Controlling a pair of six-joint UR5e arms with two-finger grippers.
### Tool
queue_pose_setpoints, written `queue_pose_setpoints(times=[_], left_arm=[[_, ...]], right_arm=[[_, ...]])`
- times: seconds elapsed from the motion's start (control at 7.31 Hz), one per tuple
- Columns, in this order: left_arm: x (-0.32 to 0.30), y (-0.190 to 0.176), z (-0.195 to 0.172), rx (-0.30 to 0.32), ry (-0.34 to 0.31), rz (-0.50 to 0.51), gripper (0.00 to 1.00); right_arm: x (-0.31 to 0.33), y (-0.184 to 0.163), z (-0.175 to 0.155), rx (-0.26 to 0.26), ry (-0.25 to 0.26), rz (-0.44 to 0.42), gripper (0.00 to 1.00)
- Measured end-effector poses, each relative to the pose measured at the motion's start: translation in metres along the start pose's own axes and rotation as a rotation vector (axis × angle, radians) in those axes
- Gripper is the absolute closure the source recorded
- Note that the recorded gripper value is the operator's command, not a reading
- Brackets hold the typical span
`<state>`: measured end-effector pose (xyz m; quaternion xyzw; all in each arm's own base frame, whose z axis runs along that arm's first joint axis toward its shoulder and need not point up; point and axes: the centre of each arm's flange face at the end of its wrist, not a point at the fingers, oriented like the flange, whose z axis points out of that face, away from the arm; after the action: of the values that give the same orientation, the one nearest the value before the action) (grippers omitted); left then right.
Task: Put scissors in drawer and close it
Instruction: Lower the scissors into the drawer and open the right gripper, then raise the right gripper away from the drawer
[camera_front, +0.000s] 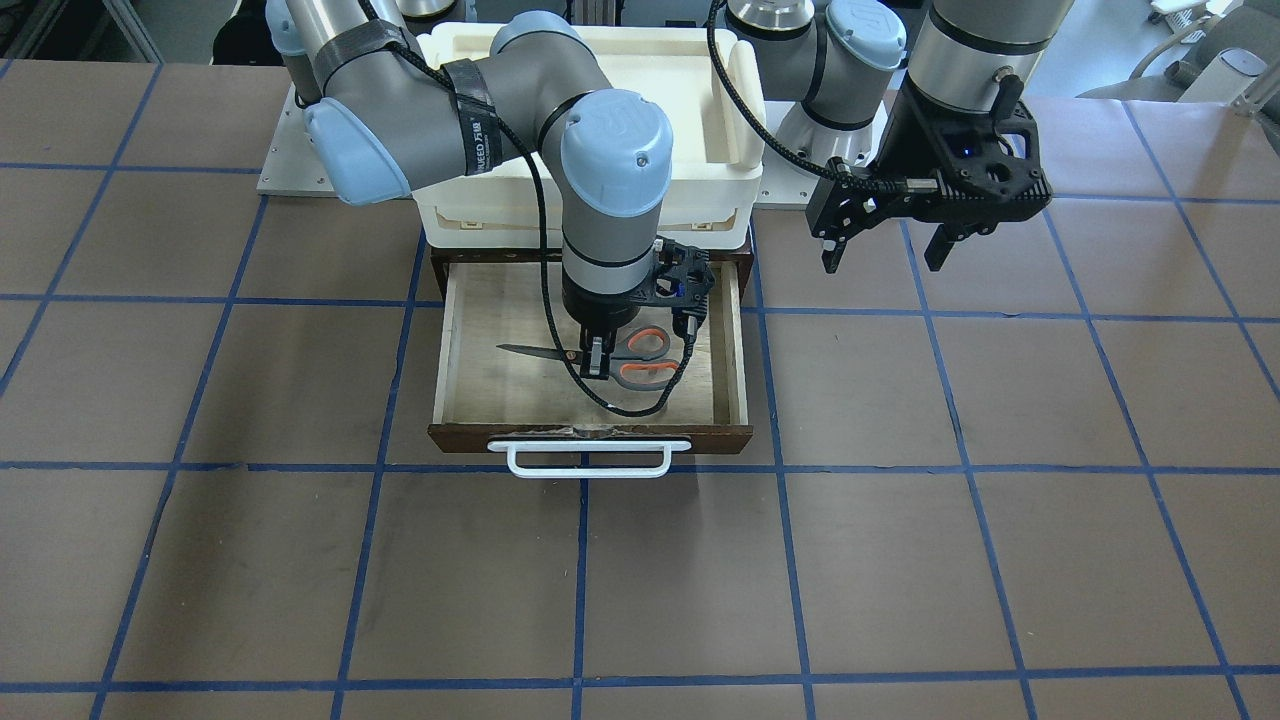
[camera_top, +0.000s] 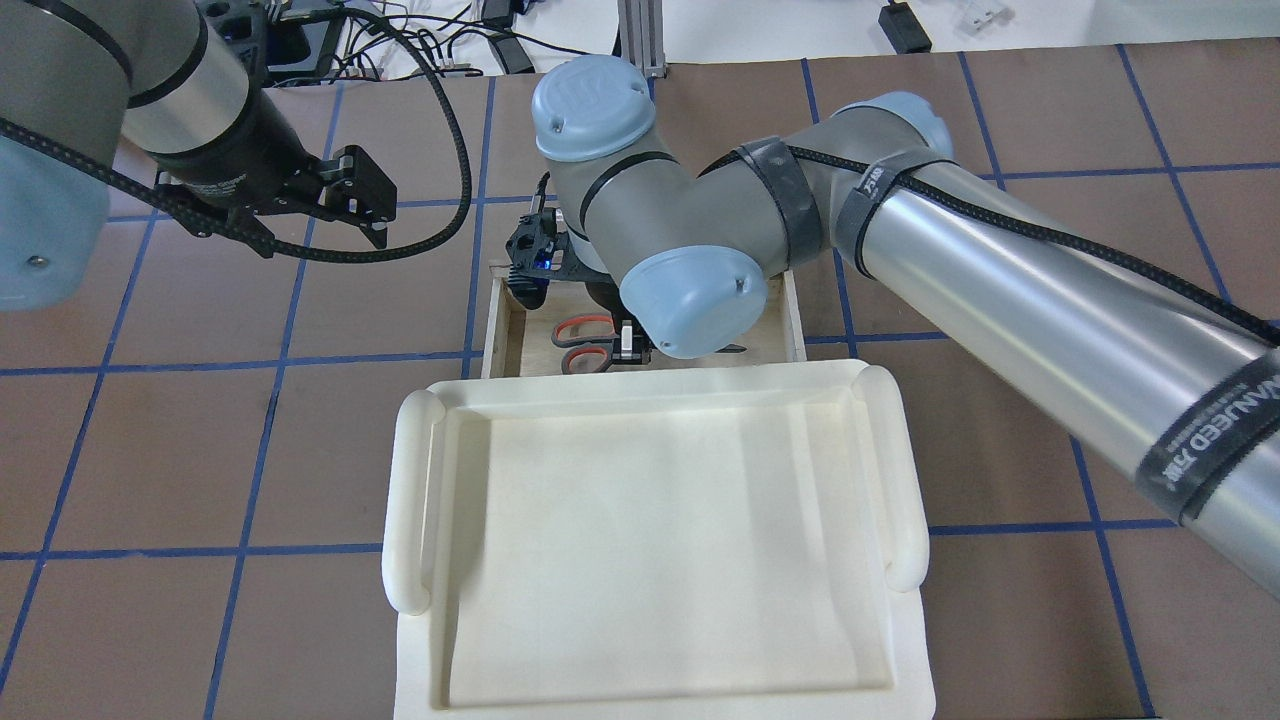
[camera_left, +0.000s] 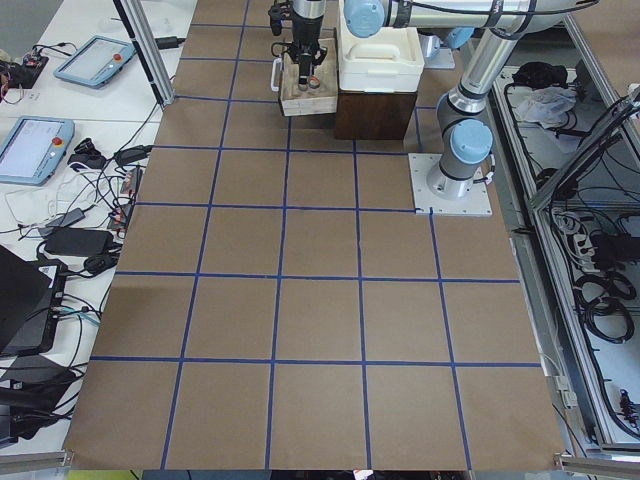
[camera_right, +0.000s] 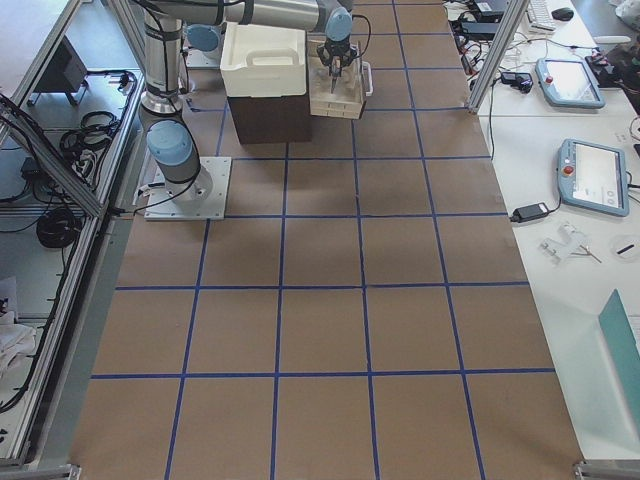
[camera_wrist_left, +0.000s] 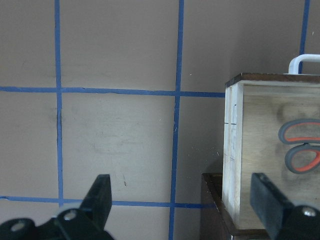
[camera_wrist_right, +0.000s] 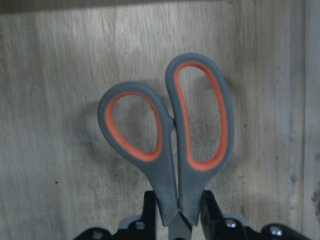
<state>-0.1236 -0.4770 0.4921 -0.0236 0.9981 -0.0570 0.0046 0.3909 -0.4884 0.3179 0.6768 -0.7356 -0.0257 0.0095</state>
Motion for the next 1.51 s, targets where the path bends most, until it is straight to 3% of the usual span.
queue_pose_setpoints(times=[0.14, 0.27, 0.41, 0.68, 0.82, 1.23, 1.51], left_arm=[[0.000, 0.000, 0.000, -0.001, 0.000, 0.000, 0.00], [0.000, 0.000, 0.000, -0.001, 0.000, 0.001, 0.00], [0.000, 0.000, 0.000, -0.001, 0.000, 0.003, 0.00], [0.000, 0.000, 0.000, -0.002, 0.000, 0.005, 0.00], [0.000, 0.000, 0.000, -0.003, 0.000, 0.004, 0.00], [0.000, 0.000, 0.001, -0.001, 0.000, 0.007, 0.00], [-0.001, -0.002, -0.001, 0.011, -0.001, 0.005, 0.00]], right_arm=[[0.000, 0.000, 0.002, 0.002, -0.004, 0.004, 0.47], [0.000, 0.000, 0.002, 0.003, -0.001, 0.006, 0.19], [0.002, 0.000, 0.001, 0.011, 0.011, 0.010, 0.01], [0.008, 0.004, -0.010, 0.034, 0.045, 0.053, 0.01], [0.012, 0.012, -0.025, 0.049, 0.071, 0.143, 0.00], [0.030, 0.080, -0.091, 0.134, 0.136, 0.672, 0.00], [0.045, 0.147, -0.117, 0.136, 0.113, 0.987, 0.00]])
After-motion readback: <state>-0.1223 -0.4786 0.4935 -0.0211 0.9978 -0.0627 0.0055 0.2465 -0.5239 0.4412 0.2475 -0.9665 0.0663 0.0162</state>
